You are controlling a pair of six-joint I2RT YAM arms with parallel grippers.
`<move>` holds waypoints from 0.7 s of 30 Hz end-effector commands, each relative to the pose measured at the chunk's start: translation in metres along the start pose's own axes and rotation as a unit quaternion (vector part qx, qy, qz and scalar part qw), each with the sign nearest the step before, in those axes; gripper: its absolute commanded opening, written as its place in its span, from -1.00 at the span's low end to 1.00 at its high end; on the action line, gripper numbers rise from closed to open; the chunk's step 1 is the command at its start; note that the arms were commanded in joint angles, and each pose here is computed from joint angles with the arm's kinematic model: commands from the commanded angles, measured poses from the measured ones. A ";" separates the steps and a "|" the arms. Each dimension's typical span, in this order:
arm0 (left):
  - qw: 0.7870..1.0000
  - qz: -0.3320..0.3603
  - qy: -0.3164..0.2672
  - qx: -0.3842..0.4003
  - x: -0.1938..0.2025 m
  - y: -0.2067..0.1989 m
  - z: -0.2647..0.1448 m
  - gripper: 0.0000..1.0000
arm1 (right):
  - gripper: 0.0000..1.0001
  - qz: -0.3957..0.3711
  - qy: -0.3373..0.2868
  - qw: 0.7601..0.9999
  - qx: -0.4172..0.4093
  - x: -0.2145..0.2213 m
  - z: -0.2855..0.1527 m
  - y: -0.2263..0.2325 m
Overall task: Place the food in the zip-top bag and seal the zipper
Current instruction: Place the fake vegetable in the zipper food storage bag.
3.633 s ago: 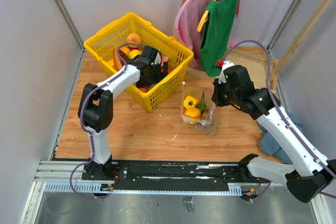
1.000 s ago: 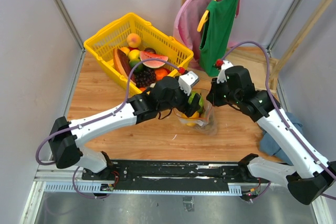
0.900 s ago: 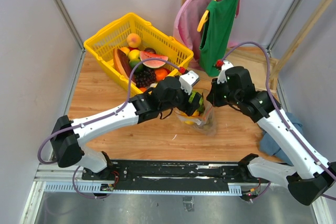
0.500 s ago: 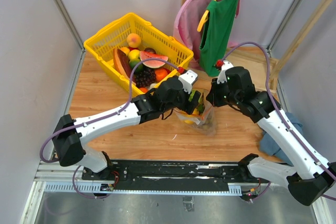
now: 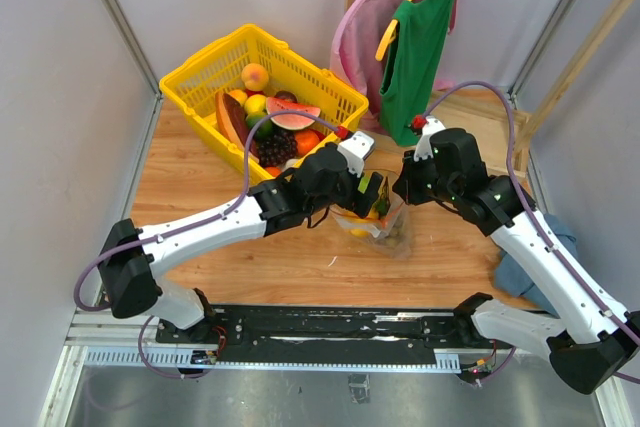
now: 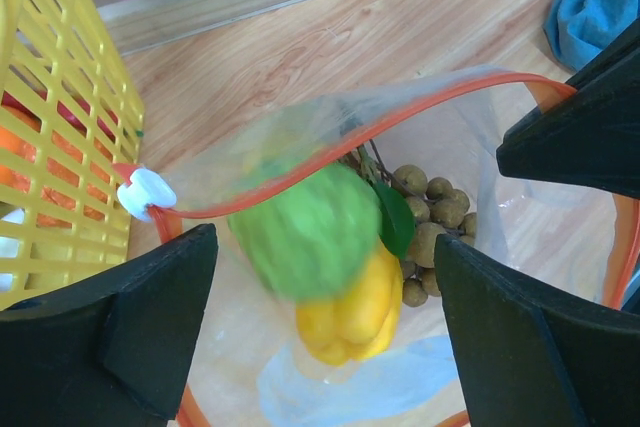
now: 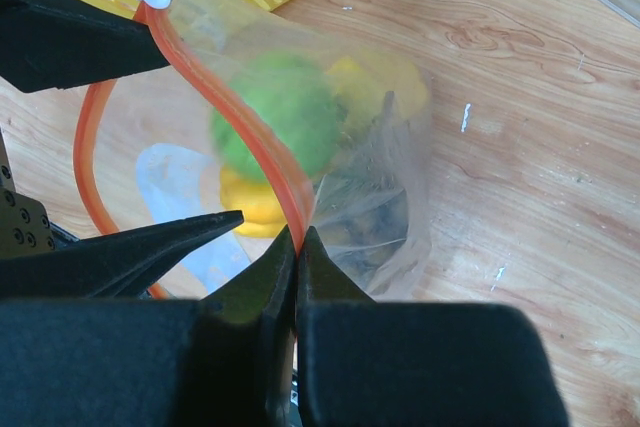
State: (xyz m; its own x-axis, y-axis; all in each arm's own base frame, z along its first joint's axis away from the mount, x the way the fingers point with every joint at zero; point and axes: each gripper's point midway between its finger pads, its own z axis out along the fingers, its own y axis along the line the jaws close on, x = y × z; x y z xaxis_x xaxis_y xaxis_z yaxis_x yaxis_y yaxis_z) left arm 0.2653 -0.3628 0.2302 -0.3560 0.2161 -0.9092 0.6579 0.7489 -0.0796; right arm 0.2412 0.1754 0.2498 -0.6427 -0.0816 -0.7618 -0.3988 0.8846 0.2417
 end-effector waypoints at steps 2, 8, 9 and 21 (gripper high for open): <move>0.999 -0.009 -0.032 -0.001 -0.025 -0.003 -0.011 0.88 | -0.98 -0.004 -0.009 1.000 -0.012 0.000 -0.002 0.006; 0.999 -0.012 -0.032 0.005 -0.028 -0.005 -0.015 0.92 | -0.98 -0.002 -0.007 1.000 -0.015 0.000 -0.001 0.008; 0.999 -0.014 -0.036 0.008 -0.031 -0.006 -0.018 0.92 | -0.98 -0.002 -0.007 1.000 -0.014 0.000 -0.001 0.007; 0.997 -0.018 -0.079 -0.007 -0.076 0.004 -0.056 0.99 | -0.98 -0.005 -0.010 1.000 -0.007 0.000 -0.001 0.004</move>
State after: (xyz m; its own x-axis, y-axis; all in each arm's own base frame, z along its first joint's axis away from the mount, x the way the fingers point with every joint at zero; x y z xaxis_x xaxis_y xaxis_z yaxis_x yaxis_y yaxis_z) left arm 0.2603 -0.3502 0.2844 -0.3157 0.1408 -0.9384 0.6492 0.7533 -0.1054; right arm 0.2406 0.1755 0.2469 -0.6468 -0.0842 -0.7580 -0.3991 0.8843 0.2422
